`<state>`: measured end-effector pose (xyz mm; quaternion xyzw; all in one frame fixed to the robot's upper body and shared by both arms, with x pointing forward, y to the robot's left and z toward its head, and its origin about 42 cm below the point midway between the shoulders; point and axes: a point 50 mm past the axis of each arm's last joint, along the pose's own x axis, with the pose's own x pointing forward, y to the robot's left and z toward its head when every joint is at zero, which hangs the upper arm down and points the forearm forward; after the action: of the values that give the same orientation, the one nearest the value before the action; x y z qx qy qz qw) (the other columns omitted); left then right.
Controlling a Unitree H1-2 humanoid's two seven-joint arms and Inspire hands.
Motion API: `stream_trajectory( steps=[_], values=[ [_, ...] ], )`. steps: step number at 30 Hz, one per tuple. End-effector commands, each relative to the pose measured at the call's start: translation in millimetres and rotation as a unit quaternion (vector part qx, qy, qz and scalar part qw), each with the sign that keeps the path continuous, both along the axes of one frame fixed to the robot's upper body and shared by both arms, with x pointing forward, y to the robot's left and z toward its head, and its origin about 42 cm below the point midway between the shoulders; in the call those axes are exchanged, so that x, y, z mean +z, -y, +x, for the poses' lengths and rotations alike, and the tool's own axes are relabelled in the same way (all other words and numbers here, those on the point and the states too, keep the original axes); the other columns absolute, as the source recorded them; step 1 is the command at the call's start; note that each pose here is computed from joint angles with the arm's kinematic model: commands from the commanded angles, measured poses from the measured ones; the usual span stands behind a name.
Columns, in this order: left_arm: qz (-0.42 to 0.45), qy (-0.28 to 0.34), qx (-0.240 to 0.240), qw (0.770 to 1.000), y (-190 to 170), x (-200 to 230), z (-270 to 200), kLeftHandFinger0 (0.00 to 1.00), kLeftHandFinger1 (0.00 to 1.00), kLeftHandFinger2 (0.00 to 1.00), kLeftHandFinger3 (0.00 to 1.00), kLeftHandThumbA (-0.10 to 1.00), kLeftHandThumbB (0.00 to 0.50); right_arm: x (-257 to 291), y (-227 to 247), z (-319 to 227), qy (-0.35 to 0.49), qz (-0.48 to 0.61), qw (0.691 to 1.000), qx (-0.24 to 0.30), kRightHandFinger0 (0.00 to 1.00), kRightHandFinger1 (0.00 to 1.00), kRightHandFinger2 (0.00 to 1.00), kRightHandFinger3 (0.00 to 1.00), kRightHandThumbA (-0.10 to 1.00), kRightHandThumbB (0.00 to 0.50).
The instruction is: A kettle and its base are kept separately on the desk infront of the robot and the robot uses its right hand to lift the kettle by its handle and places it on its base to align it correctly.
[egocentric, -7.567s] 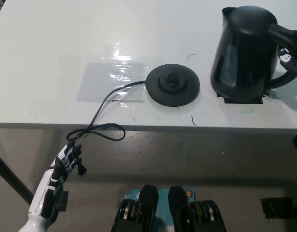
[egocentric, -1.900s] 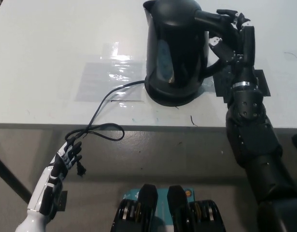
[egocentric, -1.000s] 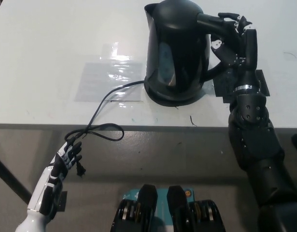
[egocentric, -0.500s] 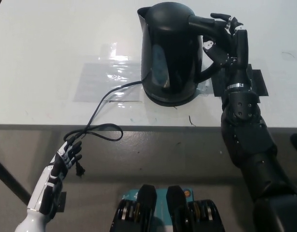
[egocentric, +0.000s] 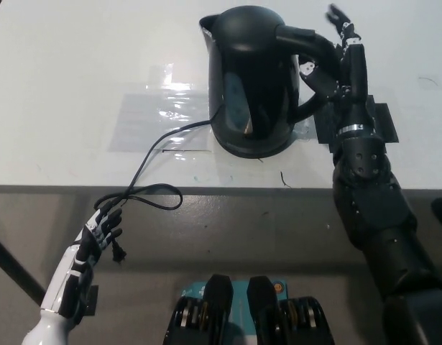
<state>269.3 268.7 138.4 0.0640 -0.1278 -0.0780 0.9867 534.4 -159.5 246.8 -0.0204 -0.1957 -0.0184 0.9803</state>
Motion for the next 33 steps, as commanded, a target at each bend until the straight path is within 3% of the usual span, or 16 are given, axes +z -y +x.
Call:
stream_trajectory(
  steps=[1, 20, 27, 29, 33],
  values=[
    [0.006, 0.033, -0.01, 0.999, -3.1, 13.3, 2.3, 1.0, 1.0, 1.0, 1.0, 1.0, 0.095, 35.9, 2.6, 8.4, 0.012, -0.035, 0.989, 0.145, 1.0, 1.0, 1.0, 1.0, 0.72, 0.5],
    [0.006, 0.037, -0.007, 0.999, -3.9, 12.0, 3.3, 1.0, 1.0, 1.0, 1.0, 1.0, 0.072, 45.8, 17.9, 6.7, 0.001, 0.025, 0.981, 0.194, 1.0, 1.0, 1.0, 1.0, 0.66, 0.5],
    [0.006, 0.039, -0.005, 0.999, -4.6, 12.9, 4.1, 1.0, 1.0, 1.0, 1.0, 1.0, 0.081, 58.1, 29.0, 1.9, 0.021, 0.068, 0.976, 0.207, 1.0, 1.0, 1.0, 1.0, 0.73, 0.5],
    [0.007, 0.039, -0.004, 0.999, -5.1, 12.8, 3.8, 1.0, 1.0, 1.0, 1.0, 1.0, 0.074, 62.0, 34.4, 0.0, 0.03, 0.058, 0.978, 0.199, 1.0, 1.0, 1.0, 1.0, 0.81, 0.5],
    [0.008, 0.039, -0.004, 0.999, -4.3, 13.3, 3.1, 1.0, 1.0, 1.0, 1.0, 1.0, 0.07, 65.8, 46.4, -3.0, 0.034, 0.088, 0.973, 0.211, 1.0, 1.0, 1.0, 1.0, 0.77, 0.5]
  ],
)
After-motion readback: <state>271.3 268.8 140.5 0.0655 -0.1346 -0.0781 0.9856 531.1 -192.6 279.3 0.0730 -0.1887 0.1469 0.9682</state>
